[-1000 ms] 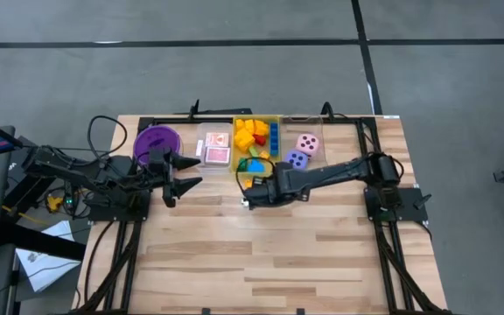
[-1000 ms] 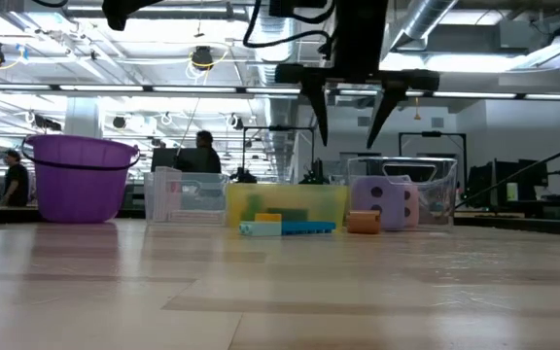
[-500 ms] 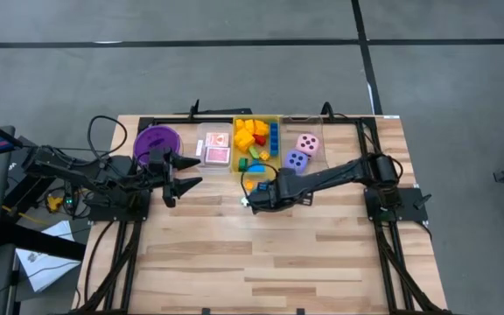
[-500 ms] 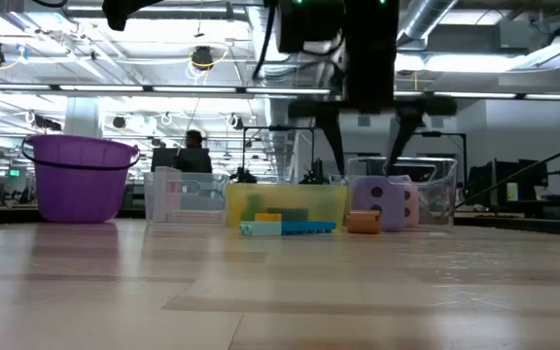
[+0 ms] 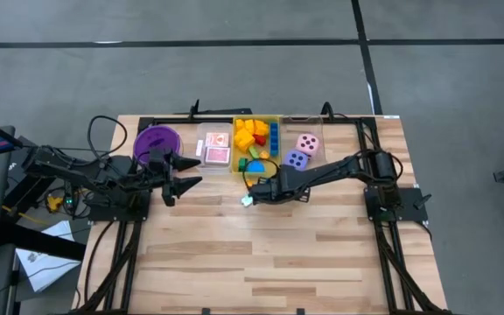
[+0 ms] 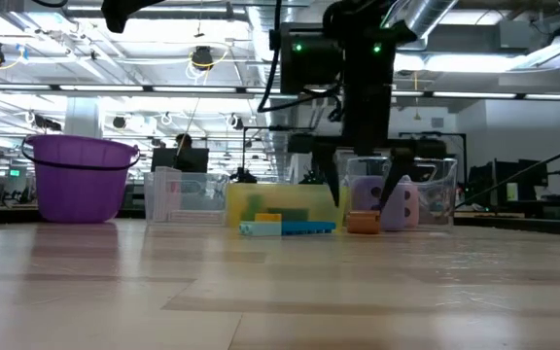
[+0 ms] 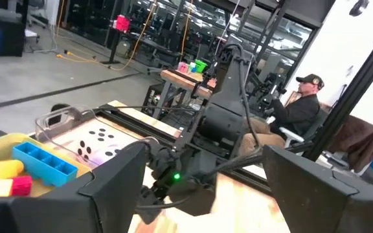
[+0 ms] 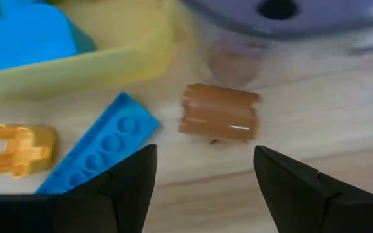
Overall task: Pick & Place Toys
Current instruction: Put the brown gamepiece into the yellow bin
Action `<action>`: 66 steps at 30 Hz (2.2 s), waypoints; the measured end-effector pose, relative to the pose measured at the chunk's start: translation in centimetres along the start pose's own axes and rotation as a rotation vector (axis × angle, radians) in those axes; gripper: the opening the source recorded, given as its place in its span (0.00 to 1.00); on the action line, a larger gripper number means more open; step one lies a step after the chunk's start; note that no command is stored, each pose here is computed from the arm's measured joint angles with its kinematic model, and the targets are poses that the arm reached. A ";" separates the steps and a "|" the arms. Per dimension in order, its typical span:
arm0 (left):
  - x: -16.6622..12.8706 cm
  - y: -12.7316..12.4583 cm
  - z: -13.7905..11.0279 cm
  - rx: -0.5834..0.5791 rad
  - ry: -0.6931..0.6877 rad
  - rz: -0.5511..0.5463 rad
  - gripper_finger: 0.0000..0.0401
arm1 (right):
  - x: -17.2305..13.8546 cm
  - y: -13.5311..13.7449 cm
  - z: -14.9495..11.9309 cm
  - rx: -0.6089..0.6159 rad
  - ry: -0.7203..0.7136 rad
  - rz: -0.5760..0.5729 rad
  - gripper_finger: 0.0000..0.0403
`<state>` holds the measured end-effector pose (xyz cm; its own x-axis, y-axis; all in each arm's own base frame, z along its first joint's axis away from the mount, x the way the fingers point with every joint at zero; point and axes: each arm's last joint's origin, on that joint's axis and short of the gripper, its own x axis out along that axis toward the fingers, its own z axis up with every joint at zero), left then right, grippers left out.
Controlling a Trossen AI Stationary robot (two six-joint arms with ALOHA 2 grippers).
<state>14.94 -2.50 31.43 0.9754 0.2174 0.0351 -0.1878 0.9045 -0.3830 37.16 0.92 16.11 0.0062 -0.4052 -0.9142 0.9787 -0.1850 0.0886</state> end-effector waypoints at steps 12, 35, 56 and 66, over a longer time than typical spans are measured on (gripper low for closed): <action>0.0 0.0 0.0 -0.008 0.004 -0.013 0.76 | 0.4 0.0 0.8 -0.005 -0.008 -0.016 0.62; 0.0 0.0 0.0 -0.008 0.005 -0.013 0.76 | 1.0 0.2 1.3 0.001 -0.017 -0.032 0.62; 0.0 -0.1 0.0 -0.008 0.016 -0.043 0.76 | 3.4 0.8 0.0 0.007 0.014 -0.059 0.62; 0.0 -0.2 0.0 -0.009 0.016 -0.051 0.76 | 3.2 0.2 -0.9 -0.018 0.005 -0.091 0.61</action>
<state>14.97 -2.65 31.47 0.9855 0.1646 0.0401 -0.1364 0.9109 -0.3894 37.51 0.36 12.84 -0.0822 -0.3834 -0.9199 0.9788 -0.2048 -0.0021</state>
